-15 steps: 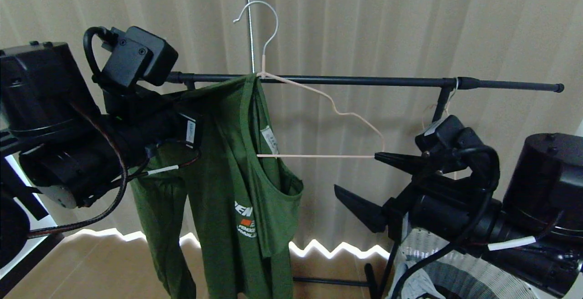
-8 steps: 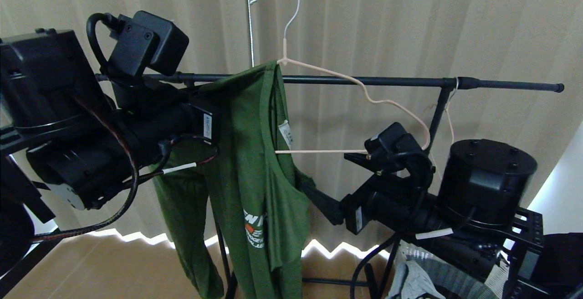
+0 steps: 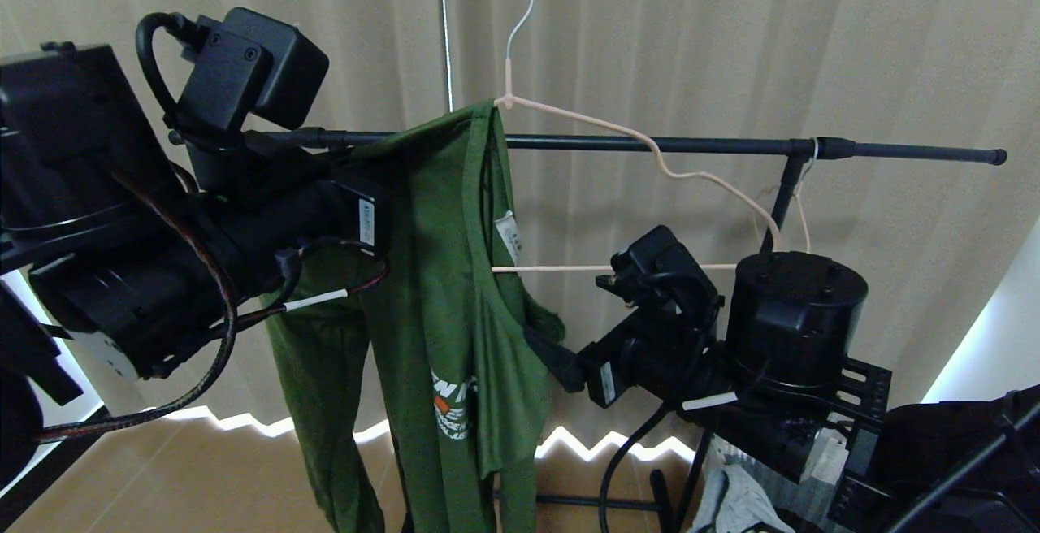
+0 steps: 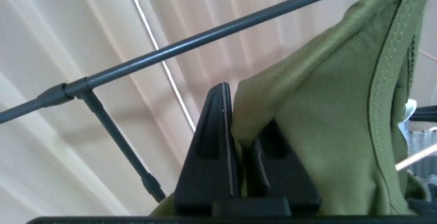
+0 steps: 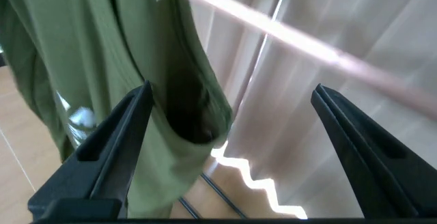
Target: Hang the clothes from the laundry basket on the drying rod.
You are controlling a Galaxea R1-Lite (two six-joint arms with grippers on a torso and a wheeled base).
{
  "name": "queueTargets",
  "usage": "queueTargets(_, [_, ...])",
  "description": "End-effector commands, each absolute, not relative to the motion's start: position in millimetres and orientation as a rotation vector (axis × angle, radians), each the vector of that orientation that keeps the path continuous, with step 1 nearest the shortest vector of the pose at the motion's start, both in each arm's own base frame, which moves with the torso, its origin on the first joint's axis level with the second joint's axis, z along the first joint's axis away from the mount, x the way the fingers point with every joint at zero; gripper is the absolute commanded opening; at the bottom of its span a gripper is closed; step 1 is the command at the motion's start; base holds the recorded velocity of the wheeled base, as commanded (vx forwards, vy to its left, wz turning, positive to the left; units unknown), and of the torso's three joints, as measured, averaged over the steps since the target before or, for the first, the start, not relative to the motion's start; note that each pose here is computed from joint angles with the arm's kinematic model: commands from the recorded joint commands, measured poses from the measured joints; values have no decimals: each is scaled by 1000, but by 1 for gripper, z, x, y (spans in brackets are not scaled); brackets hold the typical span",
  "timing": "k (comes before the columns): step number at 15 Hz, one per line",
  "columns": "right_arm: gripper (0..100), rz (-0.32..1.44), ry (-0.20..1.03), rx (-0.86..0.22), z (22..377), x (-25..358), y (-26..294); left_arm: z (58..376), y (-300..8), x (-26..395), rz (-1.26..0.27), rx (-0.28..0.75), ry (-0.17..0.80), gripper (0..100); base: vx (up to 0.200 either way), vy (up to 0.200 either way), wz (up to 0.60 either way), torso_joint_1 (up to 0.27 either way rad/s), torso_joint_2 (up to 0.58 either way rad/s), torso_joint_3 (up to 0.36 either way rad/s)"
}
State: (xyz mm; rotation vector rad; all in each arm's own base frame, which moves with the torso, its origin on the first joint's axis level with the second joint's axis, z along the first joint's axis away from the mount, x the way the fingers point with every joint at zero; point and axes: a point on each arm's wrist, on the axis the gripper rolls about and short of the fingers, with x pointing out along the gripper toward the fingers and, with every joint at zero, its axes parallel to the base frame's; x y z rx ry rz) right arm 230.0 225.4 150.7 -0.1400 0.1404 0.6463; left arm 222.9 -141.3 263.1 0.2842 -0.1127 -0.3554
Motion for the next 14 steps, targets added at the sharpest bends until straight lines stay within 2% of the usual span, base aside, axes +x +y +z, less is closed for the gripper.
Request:
queueTargets(1, [100,646,144,-144,149,231,227,266,-140,220,-355,280,-122,0,0,0,0,0,0,0])
queueTargets(7, [100,599,76,-129,156,237,221,265,-140,220,-356,283,-120,0,0,0,0,0,0,0])
queueTargets(14, [100,622,106,-185,138,234,227,270,-143,216,-361,274,-139,0,0,0,0,0,0,0])
